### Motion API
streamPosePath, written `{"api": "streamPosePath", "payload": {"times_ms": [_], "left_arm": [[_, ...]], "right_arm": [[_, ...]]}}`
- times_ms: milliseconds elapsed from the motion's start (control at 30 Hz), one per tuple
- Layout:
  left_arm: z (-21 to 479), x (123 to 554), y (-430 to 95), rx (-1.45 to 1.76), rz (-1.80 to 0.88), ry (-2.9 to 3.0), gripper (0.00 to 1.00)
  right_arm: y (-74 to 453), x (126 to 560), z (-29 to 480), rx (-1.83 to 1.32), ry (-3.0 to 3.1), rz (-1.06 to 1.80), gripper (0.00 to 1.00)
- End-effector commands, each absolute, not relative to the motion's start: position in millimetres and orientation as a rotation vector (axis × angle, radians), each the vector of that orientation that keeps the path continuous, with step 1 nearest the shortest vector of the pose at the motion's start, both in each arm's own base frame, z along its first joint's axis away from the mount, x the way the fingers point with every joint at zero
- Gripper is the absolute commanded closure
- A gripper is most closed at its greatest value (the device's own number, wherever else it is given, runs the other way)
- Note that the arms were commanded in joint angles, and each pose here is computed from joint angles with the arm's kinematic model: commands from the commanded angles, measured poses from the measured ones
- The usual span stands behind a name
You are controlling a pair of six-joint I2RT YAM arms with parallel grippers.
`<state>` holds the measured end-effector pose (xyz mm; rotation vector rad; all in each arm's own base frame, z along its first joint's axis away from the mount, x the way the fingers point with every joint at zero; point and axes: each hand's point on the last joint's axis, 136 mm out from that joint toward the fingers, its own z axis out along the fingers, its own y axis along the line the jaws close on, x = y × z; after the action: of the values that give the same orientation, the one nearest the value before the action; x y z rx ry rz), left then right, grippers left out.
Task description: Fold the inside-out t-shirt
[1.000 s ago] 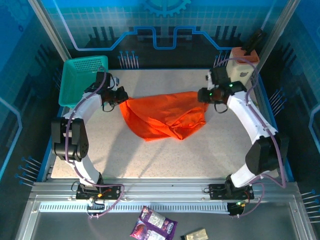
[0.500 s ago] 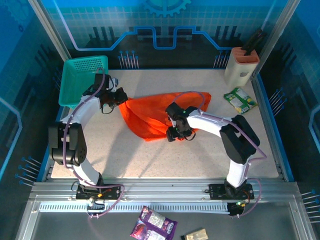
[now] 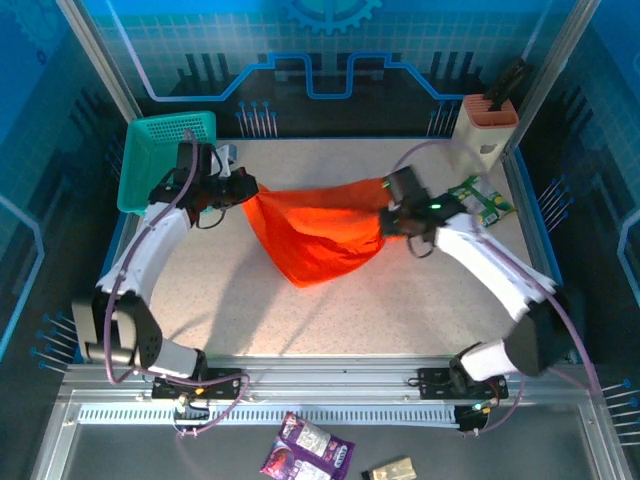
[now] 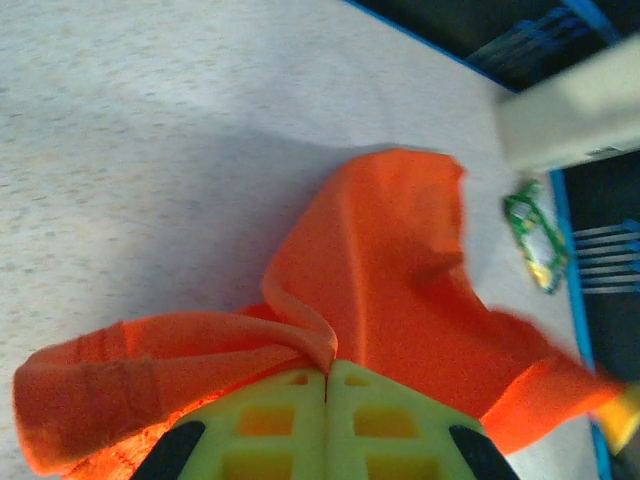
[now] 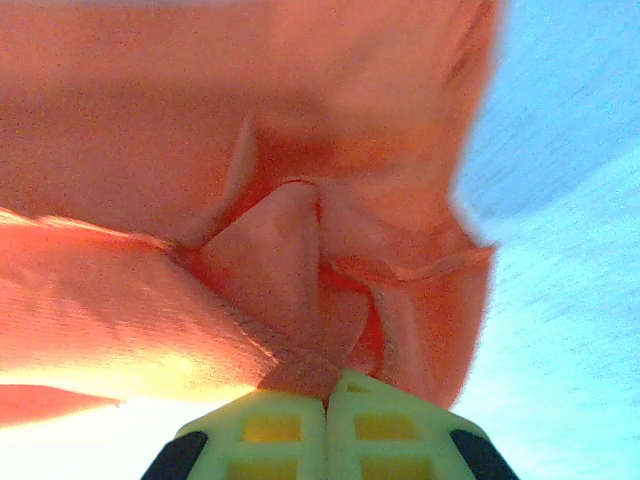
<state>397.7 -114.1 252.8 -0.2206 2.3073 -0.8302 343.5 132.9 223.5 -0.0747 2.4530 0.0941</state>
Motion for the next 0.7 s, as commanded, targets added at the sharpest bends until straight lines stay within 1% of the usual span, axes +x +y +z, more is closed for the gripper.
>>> {"api": "streamPosePath", "payload": {"times_ms": [0,67,200,267,333,400,500,567,667], "left_arm": [[317.5,366.5,-141.7,-0.045,-0.944,2.188,1.0],[342.9,349.0,-157.4,0.025,-1.003,2.13,1.0],[383.2,317.5,-181.2,0.138,-1.095,2.031,1.0],[400.8,303.4,-192.2,0.183,-1.185,1.973,1.0],[408.0,295.0,-197.3,0.186,-1.27,1.932,1.0],[401.1,293.4,-195.6,0.152,-1.283,1.931,1.0],[356.1,303.9,-179.7,-0.008,-1.167,2.039,1.0],[305.0,309.7,-165.3,-0.149,-1.061,2.155,1.0],[223.6,306.5,-135.1,-0.4,-0.872,2.318,1.0]], "right_arm": [[82.9,340.9,317.0,0.02,2.24,0.053,1.0],[61.8,343.9,373.0,0.063,2.11,0.053,1.0],[48.5,353.4,469.9,0.07,1.891,0.059,1.0],[55.1,371.1,495.8,0.048,1.842,0.078,1.0],[68.7,391.7,507.2,0.015,1.826,0.125,1.0],[86.9,416.6,505.7,-0.02,1.831,0.188,1.0],[126.1,454.5,487.3,-0.105,1.86,0.269,1.0],[161.7,478.9,460.2,-0.184,1.903,0.323,1.0],[220.1,507.5,407.4,-0.312,1.995,0.427,1.0]]}}
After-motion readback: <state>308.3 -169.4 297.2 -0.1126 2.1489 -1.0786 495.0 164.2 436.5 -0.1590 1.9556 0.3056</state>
